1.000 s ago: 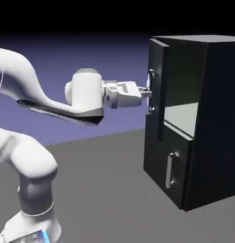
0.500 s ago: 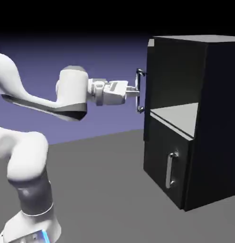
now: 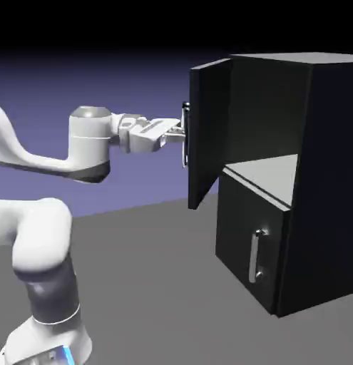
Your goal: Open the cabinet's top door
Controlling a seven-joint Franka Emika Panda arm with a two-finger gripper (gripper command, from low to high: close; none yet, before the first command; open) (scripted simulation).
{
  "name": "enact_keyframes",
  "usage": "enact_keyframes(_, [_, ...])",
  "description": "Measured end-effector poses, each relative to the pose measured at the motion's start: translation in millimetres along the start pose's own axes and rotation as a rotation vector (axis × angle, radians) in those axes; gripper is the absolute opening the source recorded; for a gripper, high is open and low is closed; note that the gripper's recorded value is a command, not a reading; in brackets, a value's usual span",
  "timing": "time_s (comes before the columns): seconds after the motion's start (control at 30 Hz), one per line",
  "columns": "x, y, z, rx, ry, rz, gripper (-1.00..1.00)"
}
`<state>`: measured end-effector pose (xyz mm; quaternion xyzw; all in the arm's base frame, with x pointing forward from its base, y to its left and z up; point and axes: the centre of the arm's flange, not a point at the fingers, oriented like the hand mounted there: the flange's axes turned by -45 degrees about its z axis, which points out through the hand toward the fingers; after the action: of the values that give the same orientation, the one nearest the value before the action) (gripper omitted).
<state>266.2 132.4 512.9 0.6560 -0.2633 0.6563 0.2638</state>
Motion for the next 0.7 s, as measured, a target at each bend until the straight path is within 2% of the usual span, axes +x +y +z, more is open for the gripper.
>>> enact_keyframes(0.7, [0, -120, -120, -0.569, -0.001, 0.000, -1.00])
